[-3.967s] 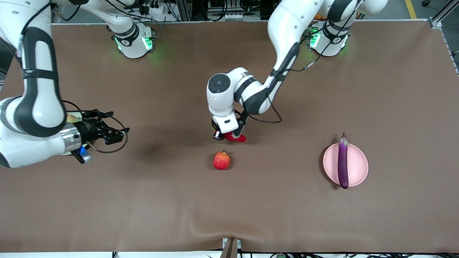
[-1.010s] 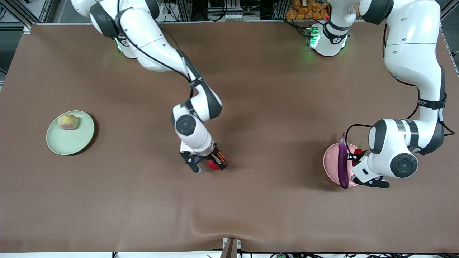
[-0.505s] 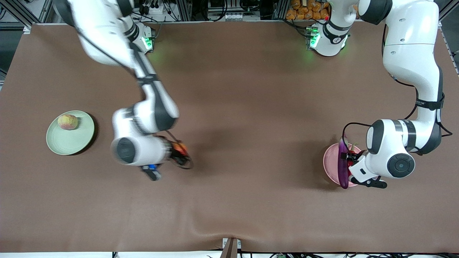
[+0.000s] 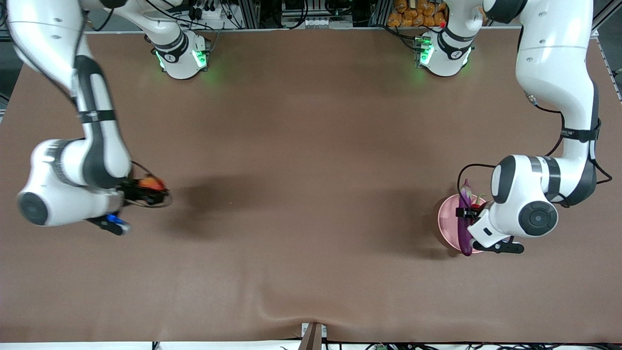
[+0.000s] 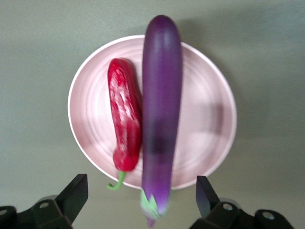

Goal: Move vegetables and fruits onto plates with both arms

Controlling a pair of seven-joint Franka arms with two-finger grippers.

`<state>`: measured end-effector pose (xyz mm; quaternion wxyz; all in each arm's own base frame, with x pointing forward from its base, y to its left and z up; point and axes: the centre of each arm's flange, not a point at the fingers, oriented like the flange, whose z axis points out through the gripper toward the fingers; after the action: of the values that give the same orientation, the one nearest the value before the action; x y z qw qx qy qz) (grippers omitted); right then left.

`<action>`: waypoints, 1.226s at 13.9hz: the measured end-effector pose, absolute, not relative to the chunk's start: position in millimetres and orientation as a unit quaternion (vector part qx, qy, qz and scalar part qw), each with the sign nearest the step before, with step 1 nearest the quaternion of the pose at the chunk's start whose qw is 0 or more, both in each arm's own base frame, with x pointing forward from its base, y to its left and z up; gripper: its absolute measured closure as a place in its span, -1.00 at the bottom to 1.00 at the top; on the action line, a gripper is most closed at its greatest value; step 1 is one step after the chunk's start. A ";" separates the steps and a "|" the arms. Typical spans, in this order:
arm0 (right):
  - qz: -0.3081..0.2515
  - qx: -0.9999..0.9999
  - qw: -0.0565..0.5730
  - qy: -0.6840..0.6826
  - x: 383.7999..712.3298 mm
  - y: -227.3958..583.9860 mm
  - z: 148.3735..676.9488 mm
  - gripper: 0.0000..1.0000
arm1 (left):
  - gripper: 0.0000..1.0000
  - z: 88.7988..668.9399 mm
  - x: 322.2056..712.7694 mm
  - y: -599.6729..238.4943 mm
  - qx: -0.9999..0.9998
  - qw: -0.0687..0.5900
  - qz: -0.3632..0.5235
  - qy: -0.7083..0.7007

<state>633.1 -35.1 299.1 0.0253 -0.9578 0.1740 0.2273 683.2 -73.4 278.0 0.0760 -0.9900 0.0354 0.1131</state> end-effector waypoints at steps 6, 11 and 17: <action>0.226 -0.969 0.053 0.081 594.2 -195.2 283.6 -0.71 | -1.00 308.4 642.3 -113.7 -0.991 0.073 0.111 0.033; 0.228 -0.969 0.061 0.078 585.0 -218.5 266.0 -0.71 | -1.00 303.9 608.5 -99.4 -0.996 0.049 0.070 0.022; 0.225 -0.970 0.059 0.074 589.5 -215.3 246.8 -1.00 | -1.00 334.2 551.9 -89.3 -0.999 0.032 0.025 -0.016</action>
<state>589.5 -215.3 246.8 0.0587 -0.9698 0.0743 0.2246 551.9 -89.3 334.2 0.0318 -0.9991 -0.0157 0.0247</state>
